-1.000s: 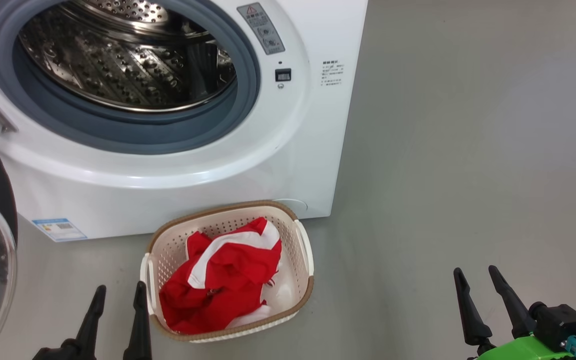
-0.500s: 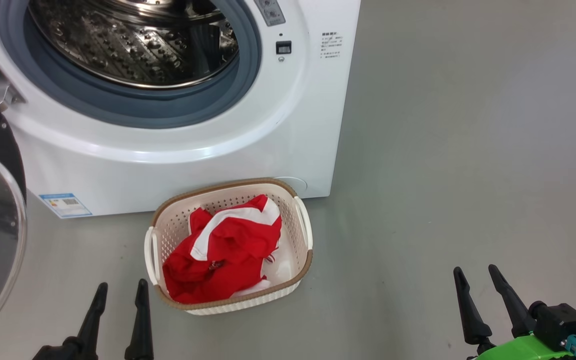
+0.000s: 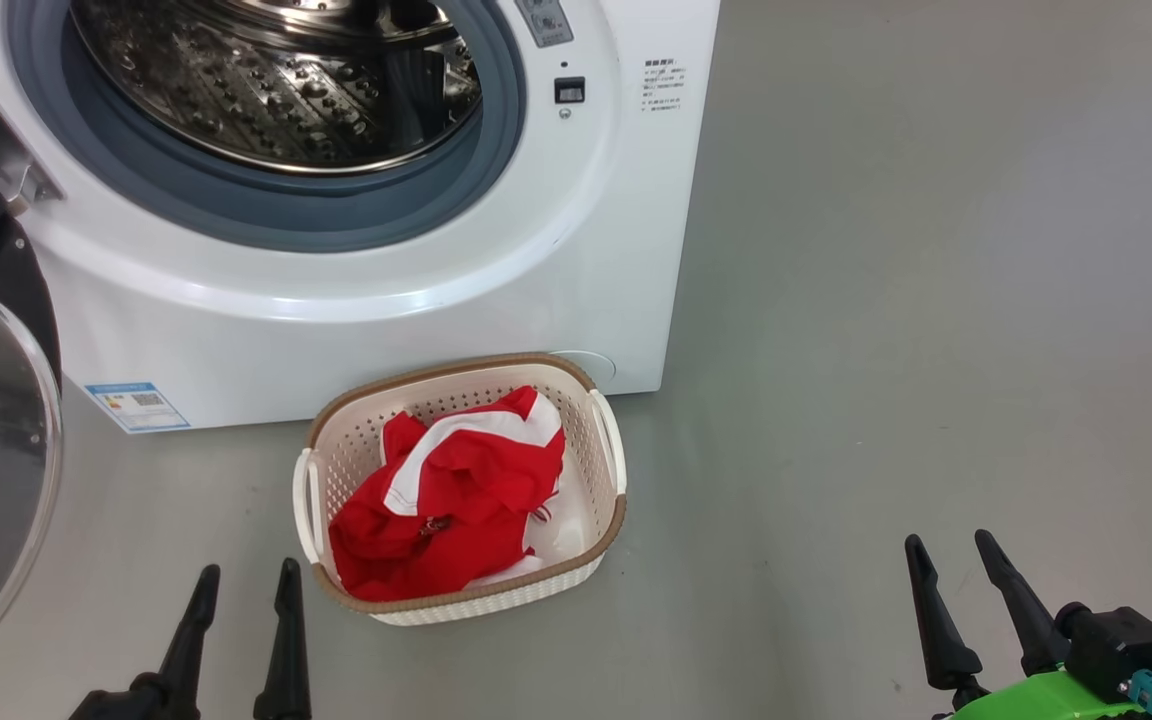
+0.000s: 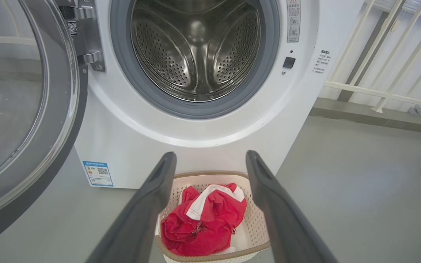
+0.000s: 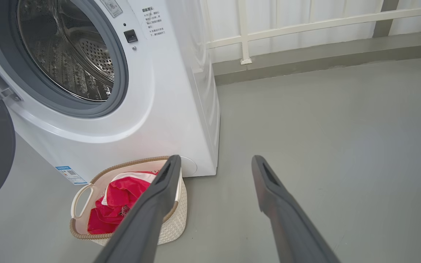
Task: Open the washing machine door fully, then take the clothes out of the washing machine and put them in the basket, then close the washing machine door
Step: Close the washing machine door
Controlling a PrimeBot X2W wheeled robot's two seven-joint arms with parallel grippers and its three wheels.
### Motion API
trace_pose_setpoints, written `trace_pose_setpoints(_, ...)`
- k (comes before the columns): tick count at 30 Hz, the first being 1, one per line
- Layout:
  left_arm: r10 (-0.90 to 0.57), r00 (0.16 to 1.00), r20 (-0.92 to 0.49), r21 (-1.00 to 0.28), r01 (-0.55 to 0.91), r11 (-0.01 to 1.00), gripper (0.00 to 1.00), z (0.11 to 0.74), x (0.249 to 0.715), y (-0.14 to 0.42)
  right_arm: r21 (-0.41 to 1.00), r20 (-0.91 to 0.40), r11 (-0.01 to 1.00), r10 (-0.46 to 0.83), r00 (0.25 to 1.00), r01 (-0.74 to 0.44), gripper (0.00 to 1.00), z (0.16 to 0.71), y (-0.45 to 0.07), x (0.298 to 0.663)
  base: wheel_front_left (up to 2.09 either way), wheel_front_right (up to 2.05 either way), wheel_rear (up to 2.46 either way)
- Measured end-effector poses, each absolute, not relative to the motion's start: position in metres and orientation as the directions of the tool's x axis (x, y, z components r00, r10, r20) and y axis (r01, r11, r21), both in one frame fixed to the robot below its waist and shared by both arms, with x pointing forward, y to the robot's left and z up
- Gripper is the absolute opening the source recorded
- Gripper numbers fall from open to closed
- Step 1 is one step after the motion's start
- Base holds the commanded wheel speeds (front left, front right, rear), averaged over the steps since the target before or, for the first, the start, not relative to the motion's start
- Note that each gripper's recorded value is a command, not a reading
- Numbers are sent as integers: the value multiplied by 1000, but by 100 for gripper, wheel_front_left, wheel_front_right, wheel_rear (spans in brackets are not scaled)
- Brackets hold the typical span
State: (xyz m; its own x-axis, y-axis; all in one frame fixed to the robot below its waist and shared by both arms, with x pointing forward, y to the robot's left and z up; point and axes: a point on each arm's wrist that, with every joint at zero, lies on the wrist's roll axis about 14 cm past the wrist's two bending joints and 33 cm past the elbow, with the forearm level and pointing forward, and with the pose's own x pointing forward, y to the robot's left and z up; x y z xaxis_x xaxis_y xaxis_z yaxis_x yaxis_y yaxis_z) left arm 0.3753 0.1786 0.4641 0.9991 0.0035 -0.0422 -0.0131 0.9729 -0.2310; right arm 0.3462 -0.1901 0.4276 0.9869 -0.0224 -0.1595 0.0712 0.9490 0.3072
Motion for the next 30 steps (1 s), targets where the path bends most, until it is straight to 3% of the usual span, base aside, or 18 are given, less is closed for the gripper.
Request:
trace_pose_setpoints(14,48,997,-53,-244,-60,968,100,463,366,188,310,-159,951,35,987,16,100,427,-173,355,0,0,0)
trace_pose_setpoints(30,273,959,-76,-286,-283,915,100,463,315,244,309,-160,925,280,947,-222,100,422,-101,383,0,0,0)
